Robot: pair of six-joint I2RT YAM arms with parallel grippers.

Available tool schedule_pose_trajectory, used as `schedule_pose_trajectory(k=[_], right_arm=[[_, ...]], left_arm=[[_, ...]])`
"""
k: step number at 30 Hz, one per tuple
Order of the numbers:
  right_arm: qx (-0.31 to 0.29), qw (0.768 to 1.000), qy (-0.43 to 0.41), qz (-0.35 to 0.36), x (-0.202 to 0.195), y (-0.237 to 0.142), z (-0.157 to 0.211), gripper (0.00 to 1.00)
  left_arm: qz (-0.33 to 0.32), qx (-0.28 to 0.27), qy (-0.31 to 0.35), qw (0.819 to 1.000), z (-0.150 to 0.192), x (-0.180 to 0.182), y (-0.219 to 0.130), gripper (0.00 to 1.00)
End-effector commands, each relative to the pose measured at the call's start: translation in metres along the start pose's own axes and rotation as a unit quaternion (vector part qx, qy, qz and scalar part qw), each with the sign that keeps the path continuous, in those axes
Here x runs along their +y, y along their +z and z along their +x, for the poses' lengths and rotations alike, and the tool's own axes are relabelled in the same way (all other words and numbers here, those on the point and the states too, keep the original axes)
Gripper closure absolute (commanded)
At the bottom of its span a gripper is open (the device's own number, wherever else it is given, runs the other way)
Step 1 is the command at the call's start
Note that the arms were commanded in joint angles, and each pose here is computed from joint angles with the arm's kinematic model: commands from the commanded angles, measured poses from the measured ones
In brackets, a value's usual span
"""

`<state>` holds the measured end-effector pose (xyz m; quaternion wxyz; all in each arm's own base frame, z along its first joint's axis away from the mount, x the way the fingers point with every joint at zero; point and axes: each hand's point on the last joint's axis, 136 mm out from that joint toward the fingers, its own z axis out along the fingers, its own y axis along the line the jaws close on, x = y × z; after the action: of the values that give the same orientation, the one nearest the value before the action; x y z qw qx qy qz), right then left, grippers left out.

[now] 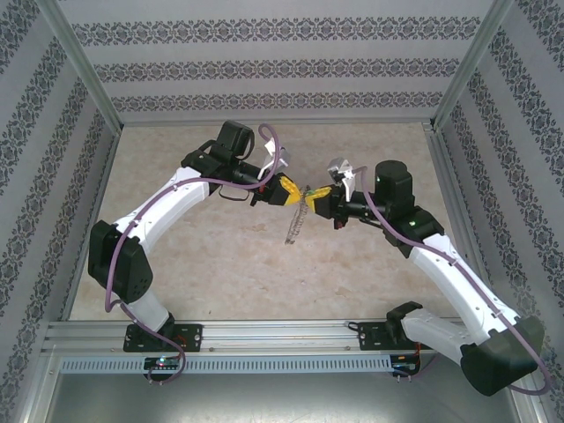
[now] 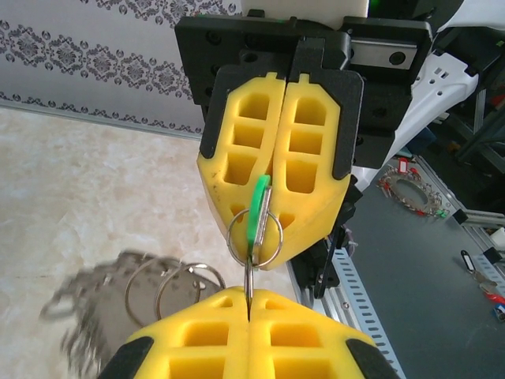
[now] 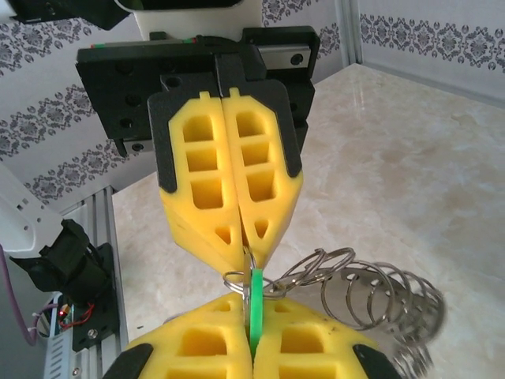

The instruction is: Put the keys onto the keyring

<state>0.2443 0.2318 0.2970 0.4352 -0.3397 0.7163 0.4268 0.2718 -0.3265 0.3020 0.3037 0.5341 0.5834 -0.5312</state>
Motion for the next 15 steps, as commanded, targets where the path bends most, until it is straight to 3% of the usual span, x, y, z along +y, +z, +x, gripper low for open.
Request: schedule_pose_trajectory(k=[1,15], right_arm=[[-0.007,1.0,0.006,0.022,-0.008,-0.005,0.004,1.0],[-0.014,1.0,0.0,0.023,-0.005,-0.011,-0.009,1.0]], left_arm=[[0.01,-0.013,0.021,1.0,-0.011,-0.011,-0.002,1.0],[0.006,-0.015,0.017,1.0,-0.01,-0.008,-0.001,1.0]])
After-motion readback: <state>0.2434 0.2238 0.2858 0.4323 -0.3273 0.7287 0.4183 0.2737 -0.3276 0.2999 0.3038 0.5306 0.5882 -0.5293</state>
